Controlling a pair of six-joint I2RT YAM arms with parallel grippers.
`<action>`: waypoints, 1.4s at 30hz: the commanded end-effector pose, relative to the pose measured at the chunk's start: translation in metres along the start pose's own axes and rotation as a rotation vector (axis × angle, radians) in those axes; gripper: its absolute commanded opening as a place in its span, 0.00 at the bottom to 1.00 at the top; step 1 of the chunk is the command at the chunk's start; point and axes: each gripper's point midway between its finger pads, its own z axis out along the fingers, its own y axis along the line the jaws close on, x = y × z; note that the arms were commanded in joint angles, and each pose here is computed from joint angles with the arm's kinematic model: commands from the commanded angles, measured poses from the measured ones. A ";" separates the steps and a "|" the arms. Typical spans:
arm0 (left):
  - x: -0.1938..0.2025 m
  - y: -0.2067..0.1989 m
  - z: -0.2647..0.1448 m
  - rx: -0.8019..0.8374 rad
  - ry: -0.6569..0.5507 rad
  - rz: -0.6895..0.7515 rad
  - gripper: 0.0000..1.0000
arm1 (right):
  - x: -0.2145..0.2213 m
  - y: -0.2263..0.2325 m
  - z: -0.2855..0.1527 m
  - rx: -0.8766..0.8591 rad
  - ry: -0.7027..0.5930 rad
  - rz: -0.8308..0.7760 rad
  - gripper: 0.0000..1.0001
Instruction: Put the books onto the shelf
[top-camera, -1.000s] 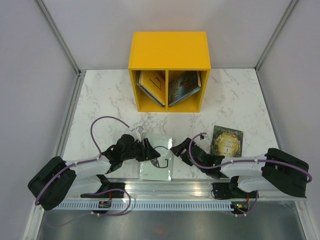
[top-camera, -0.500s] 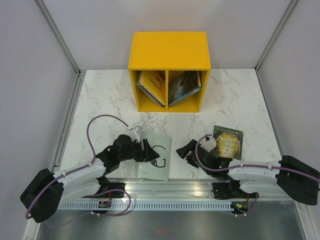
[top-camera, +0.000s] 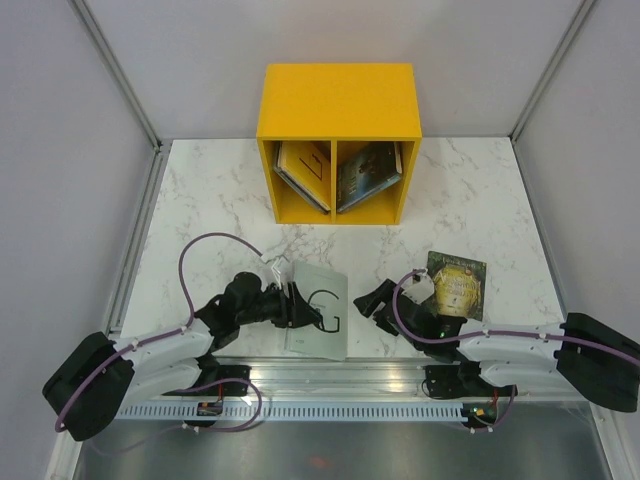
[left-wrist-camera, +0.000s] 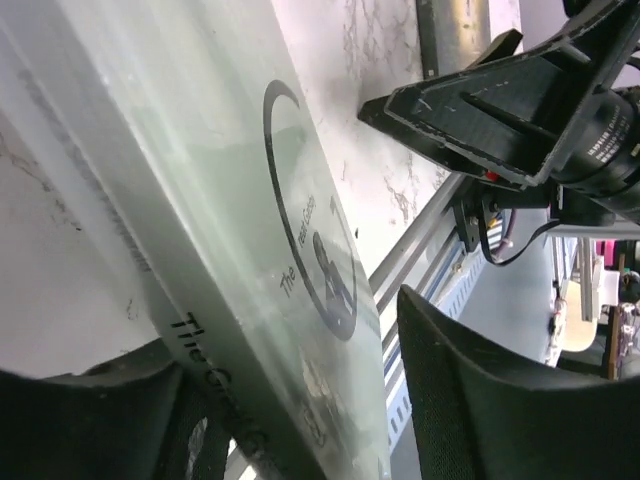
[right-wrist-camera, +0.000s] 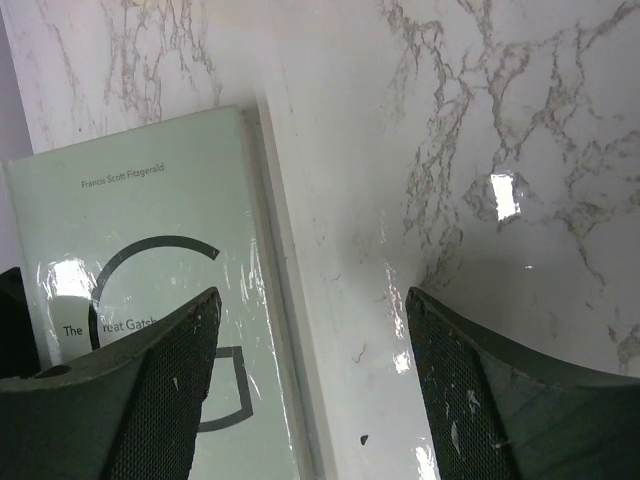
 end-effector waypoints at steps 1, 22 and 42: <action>-0.005 -0.014 -0.002 0.061 -0.012 0.059 0.64 | 0.007 -0.055 -0.004 0.152 0.024 -0.105 0.80; -0.118 -0.022 -0.043 -0.253 -0.407 0.219 0.02 | -0.003 -0.050 -0.010 0.127 -0.006 -0.091 0.79; -0.248 -0.105 -0.092 -0.186 -0.931 0.255 0.02 | -0.012 -0.062 -0.018 0.142 -0.040 -0.087 0.80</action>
